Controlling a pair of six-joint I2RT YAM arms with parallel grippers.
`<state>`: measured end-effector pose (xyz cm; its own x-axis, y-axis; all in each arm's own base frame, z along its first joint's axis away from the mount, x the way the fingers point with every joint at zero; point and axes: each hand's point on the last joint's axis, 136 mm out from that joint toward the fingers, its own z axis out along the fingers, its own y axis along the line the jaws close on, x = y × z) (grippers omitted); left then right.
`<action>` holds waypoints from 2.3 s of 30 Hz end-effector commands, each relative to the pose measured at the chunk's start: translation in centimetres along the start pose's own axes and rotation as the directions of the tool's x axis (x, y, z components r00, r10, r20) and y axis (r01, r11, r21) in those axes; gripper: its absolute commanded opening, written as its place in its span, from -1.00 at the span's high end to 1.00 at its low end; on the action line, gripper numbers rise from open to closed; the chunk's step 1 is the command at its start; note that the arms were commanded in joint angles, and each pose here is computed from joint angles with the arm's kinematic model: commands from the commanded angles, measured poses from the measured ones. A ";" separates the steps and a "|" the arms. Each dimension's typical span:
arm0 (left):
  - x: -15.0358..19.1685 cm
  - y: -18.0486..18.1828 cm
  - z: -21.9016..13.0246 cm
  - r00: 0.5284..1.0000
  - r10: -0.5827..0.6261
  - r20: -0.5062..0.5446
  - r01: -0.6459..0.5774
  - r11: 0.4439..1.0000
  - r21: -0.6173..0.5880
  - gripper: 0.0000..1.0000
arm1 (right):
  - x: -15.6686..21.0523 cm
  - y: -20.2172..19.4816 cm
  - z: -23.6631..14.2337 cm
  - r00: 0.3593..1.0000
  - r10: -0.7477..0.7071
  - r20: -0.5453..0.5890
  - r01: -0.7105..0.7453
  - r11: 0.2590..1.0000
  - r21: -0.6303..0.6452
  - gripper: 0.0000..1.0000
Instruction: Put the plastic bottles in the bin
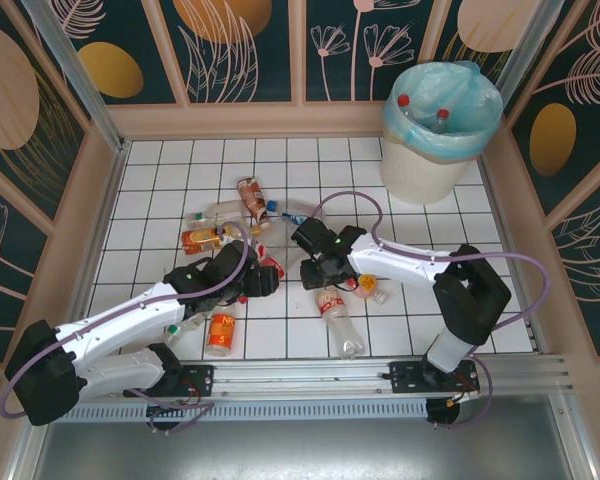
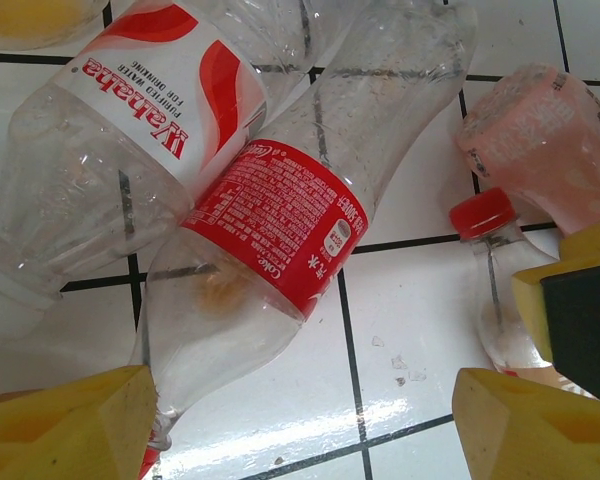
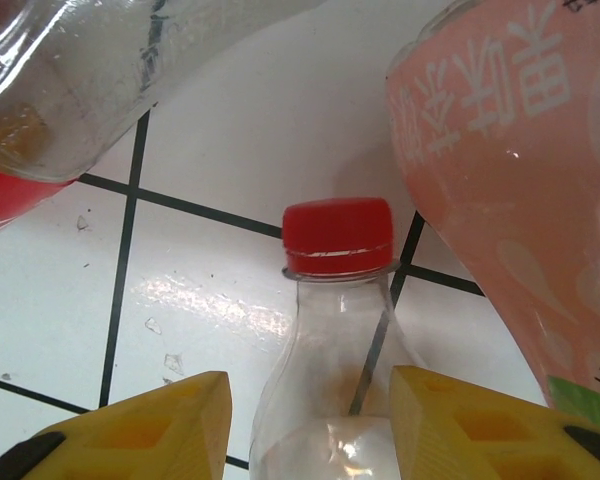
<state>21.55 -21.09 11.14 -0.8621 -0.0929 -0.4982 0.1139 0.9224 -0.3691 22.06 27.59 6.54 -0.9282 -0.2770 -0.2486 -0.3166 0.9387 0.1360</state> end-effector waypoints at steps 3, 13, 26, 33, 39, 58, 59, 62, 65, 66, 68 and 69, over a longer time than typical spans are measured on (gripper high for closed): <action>-0.6 0.6 -0.3 0.998 -0.045 0.050 0.045 0.999 -0.008 -0.57 | -1.7 0.0 -0.1 1.000 -0.026 0.016 0.025 0.999 0.044 0.07; 0.1 0.7 0.9 0.996 -0.066 0.056 0.064 0.998 0.027 -0.59 | -2.1 -1.3 0.1 1.000 -0.009 -0.005 0.010 0.993 0.122 0.05; 0.3 0.4 2.1 1.000 0.002 0.017 -0.003 1.000 0.005 -0.59 | -0.9 -1.9 1.7 0.999 -0.004 -0.054 0.012 0.989 0.147 0.05; 0.5 0.5 2.0 1.000 -0.015 0.020 0.015 1.000 0.008 -0.59 | -0.7 -2.0 2.2 0.998 -0.009 -0.063 0.018 0.990 0.142 0.05; 0.8 0.9 1.8 0.999 -0.030 0.020 0.030 1.000 0.011 -0.59 | -0.2 -2.0 2.9 0.997 -0.010 -0.077 0.021 0.991 0.135 0.06; 1.3 0.8 2.5 1.000 -0.029 0.003 0.029 0.999 0.021 -0.59 | -0.3 -1.3 4.0 0.994 -0.027 -0.104 0.040 0.992 0.121 0.13; 1.3 0.8 2.6 1.000 -0.025 0.002 0.025 1.000 0.018 -0.59 | -0.4 -1.3 3.9 0.994 -0.027 -0.104 0.040 0.992 0.122 0.15; 1.2 0.6 2.7 1.000 -0.015 -0.001 0.015 1.000 0.016 -0.59 | -0.6 -1.0 3.7 0.995 -0.029 -0.100 0.040 0.993 0.114 0.20; 0.9 0.4 2.6 1.000 -0.005 0.000 0.005 1.000 0.013 -0.59 | -0.9 -0.8 3.7 0.995 -0.029 -0.092 0.039 0.994 0.106 0.20; 0.9 0.5 2.6 1.000 -0.005 0.001 0.005 1.000 0.013 -0.59 | -0.8 -0.8 3.8 0.995 -0.031 -0.095 0.041 0.993 0.107 0.20; 1.0 0.7 2.5 1.000 -0.009 0.010 0.009 1.000 0.010 -0.59 | -1.0 -0.8 4.0 0.994 -0.034 -0.102 0.047 0.992 0.119 0.20; 1.0 0.7 2.5 1.000 -0.012 0.013 0.011 1.000 0.012 -0.60 | -1.0 -0.9 4.0 0.994 -0.035 -0.102 0.047 0.991 0.123 0.20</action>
<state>21.38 -21.07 7.34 -0.8741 -0.0992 -0.4754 0.0943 0.9256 -0.3665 23.64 27.49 2.64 -0.9357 -0.3155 -0.1577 -0.3215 0.9468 0.0134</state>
